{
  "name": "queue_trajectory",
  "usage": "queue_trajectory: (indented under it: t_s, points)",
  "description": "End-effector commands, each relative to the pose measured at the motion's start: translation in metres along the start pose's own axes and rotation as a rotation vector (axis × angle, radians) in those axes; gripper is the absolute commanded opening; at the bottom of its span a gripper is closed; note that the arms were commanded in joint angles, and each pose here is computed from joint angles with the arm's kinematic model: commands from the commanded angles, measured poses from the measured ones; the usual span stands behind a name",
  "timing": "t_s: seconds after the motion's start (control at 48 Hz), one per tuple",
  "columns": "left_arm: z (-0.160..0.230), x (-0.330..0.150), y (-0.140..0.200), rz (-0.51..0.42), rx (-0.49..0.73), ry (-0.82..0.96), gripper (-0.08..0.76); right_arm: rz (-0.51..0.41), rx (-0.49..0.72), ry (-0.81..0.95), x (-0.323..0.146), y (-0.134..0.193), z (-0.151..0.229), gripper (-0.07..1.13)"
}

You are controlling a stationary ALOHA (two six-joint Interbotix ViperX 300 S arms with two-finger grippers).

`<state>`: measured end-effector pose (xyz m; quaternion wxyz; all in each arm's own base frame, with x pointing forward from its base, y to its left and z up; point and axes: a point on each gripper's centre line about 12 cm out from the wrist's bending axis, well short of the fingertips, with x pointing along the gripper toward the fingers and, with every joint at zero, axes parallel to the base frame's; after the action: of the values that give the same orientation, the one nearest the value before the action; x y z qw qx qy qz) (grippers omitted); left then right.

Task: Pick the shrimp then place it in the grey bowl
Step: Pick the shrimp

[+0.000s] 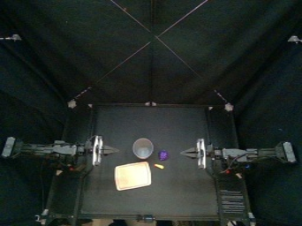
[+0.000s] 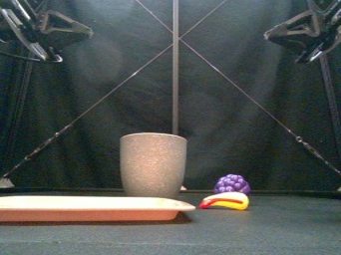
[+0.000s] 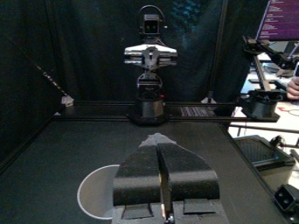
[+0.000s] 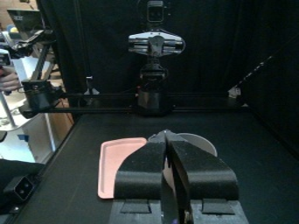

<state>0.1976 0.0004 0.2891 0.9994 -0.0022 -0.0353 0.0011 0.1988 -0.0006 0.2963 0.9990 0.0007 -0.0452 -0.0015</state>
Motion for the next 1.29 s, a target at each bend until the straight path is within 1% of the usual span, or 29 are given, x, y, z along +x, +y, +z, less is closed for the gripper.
queue_trajectory:
  t_s: [0.021,0.083,0.208,0.354,0.458,0.521,0.604,0.729,0.771,0.854,0.958,1.021,1.167,1.292]
  points:
    - [0.006,0.006,0.001,0.008,-0.028,-0.002,0.097,0.009,0.001,0.020,0.009,0.002,-0.001,0.06]
    - [0.007,0.008,0.001,0.012,-0.041,0.002,0.081,0.012,0.002,0.046,0.016,0.002,-0.004,0.06]
    - [0.006,0.009,0.002,0.015,-0.045,0.008,0.081,0.017,-0.002,0.127,0.036,0.004,-0.018,0.06]
    - [0.000,0.009,0.002,0.015,-0.042,0.028,0.081,0.026,-0.002,0.249,0.061,0.007,-0.046,0.08]
    - [-0.002,0.009,0.002,0.015,-0.042,0.032,0.081,0.025,0.005,0.328,0.075,0.007,-0.067,0.12]
    - [-0.004,0.009,0.002,0.015,-0.042,0.037,0.081,0.026,0.011,0.376,0.083,0.009,-0.080,0.17]
    - [-0.005,0.008,0.002,0.014,-0.042,0.040,0.082,0.029,0.025,0.439,0.094,0.013,-0.099,0.28]
    - [-0.007,0.008,0.002,0.016,-0.044,0.044,0.082,0.016,0.060,0.499,0.109,0.016,-0.117,0.47]
    - [-0.008,0.008,0.002,0.016,-0.044,0.047,0.082,0.002,0.080,0.522,0.114,0.015,-0.125,0.56]
    - [-0.010,0.007,0.002,0.017,-0.045,0.051,0.082,-0.023,0.104,0.547,0.122,0.012,-0.133,0.70]
    - [-0.013,0.006,0.002,0.017,-0.047,0.058,0.082,-0.026,0.104,0.564,0.131,0.013,-0.139,0.84]
    - [-0.013,0.006,0.002,0.017,-0.047,0.060,0.082,-0.022,0.095,0.567,0.137,0.013,-0.141,0.87]
    - [-0.014,0.006,0.002,0.017,-0.047,0.061,0.082,0.002,0.067,0.612,0.141,0.017,-0.148,0.88]
    - [-0.014,0.006,0.002,0.019,-0.046,0.061,0.082,0.002,0.075,0.692,0.138,0.018,-0.161,0.88]
